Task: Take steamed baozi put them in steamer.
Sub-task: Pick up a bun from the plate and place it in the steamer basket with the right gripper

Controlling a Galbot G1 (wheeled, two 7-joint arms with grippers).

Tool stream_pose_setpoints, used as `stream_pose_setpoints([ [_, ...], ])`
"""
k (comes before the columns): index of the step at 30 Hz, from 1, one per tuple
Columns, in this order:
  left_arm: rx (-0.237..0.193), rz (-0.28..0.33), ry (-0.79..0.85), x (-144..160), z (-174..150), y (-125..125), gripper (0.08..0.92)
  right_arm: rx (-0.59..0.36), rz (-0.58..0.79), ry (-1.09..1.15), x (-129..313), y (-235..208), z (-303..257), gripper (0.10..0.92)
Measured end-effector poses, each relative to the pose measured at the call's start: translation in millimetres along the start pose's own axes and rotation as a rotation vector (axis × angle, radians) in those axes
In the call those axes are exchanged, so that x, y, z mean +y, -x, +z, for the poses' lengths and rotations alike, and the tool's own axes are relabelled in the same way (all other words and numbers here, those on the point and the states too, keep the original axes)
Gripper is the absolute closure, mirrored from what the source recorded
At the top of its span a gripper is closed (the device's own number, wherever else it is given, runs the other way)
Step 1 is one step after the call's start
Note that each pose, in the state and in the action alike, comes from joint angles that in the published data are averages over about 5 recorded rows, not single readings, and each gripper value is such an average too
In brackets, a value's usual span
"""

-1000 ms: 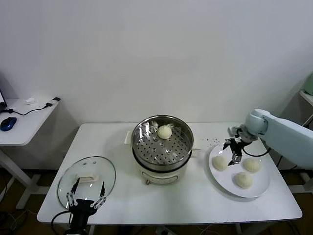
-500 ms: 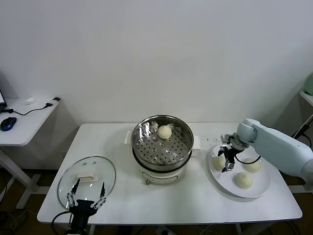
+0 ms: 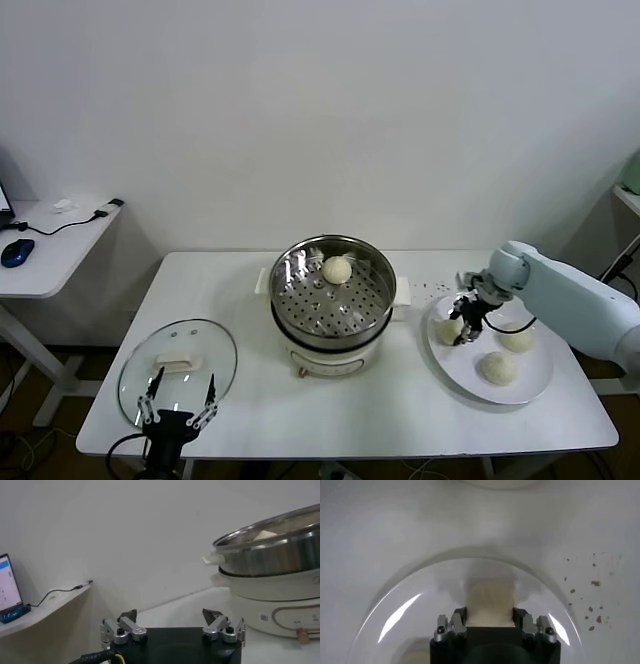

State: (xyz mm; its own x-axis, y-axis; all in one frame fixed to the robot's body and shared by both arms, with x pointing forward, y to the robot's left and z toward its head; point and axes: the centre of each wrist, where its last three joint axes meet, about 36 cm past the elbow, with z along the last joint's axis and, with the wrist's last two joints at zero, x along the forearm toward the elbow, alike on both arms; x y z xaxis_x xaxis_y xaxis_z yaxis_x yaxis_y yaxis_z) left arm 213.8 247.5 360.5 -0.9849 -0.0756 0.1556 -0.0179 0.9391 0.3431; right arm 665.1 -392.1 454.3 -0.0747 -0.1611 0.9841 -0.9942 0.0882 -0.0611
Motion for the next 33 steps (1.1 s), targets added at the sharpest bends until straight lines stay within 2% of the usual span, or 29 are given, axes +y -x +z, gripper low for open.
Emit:
stream_pose_setpoints([
  [7,0.0,0.004,-0.003,-2,0,0,0.177,-0.02,0.035,0.012,-9,-34,-4,0.427],
  [14,-0.008,0.018,-0.009,-7,-2,1,0.177,-0.071,0.095,-0.012,-33,-108,-41,0.431],
  [23,-0.015,0.04,-0.009,-14,-1,-1,0.177,-0.157,0.157,-0.069,-58,-202,-132,0.431],
  [28,-0.027,0.045,-0.006,-15,-4,0,0.177,-0.195,0.148,-0.116,-58,-219,-197,0.436],
  [33,-0.037,0.051,0.001,-14,-6,0,0.177,-0.204,0.138,-0.16,-53,-216,-256,0.434],
])
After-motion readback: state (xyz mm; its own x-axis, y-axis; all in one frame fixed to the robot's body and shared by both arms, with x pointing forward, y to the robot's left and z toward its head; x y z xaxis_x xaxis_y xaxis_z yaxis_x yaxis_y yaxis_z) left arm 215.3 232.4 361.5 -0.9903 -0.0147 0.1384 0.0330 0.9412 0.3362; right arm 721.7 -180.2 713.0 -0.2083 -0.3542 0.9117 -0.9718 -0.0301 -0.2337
